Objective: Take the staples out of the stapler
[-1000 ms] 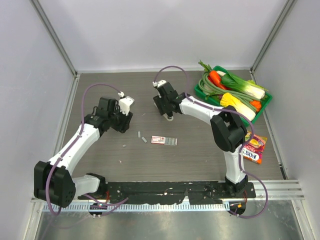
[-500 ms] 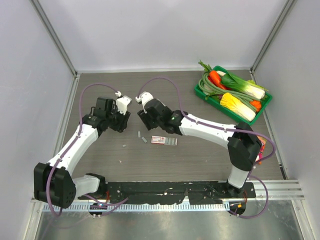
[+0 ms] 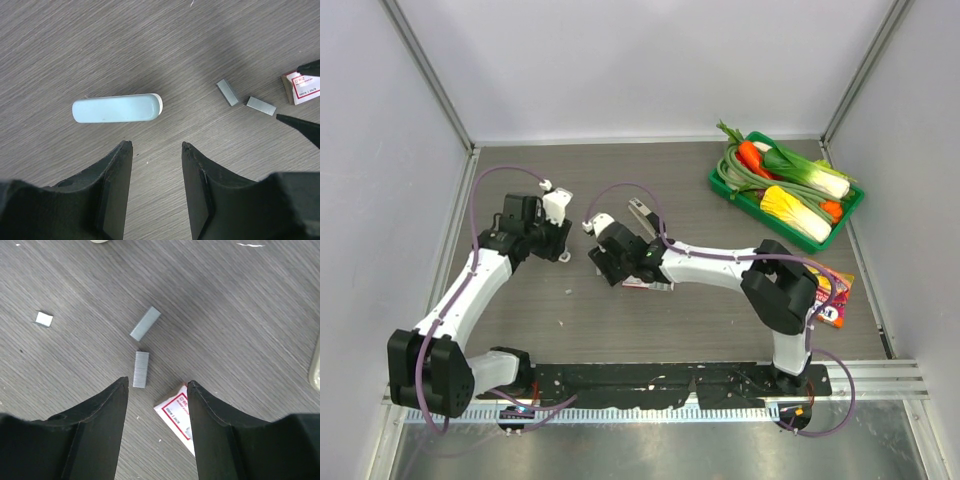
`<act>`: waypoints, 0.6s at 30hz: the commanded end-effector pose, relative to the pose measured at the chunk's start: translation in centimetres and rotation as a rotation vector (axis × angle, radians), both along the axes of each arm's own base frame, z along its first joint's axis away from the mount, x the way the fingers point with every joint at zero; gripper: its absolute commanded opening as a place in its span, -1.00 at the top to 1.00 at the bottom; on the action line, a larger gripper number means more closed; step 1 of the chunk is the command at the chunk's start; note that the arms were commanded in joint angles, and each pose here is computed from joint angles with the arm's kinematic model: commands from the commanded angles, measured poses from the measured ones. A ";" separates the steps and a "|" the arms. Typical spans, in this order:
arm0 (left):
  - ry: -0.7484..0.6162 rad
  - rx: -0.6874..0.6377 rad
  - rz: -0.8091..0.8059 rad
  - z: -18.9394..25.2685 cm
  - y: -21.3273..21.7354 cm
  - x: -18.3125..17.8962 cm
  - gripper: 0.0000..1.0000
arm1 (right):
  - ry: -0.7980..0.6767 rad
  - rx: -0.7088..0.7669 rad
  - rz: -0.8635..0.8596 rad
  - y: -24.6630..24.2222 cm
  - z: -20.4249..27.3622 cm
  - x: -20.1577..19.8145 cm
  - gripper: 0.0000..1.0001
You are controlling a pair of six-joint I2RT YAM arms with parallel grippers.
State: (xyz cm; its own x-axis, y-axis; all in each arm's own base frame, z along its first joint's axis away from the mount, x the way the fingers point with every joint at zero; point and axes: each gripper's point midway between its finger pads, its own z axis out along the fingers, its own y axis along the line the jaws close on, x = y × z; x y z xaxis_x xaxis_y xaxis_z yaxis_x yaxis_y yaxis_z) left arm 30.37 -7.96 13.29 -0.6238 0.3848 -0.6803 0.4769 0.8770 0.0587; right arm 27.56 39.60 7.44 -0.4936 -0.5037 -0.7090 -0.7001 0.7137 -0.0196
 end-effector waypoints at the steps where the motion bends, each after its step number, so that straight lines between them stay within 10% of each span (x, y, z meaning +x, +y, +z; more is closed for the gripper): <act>1: -0.056 0.002 0.020 0.9 0.6 0.6 0.05 | -0.011 0.098 0.016 2.8 1.5 0.0 -0.11; 18: -0.055 0.008 0.040 0.5 1.3 1.0 0.06 | 0.041 0.050 0.024 3.8 -2.3 -0.6 0.03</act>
State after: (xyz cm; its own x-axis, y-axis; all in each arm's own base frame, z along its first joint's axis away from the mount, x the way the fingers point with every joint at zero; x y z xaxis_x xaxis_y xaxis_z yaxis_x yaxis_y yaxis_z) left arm 30.72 -6.90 13.11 -0.6291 0.3705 -0.6834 0.4464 0.8919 0.0726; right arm 26.17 41.32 3.20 -0.5310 -0.5317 -0.6598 -0.7184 0.6954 0.0178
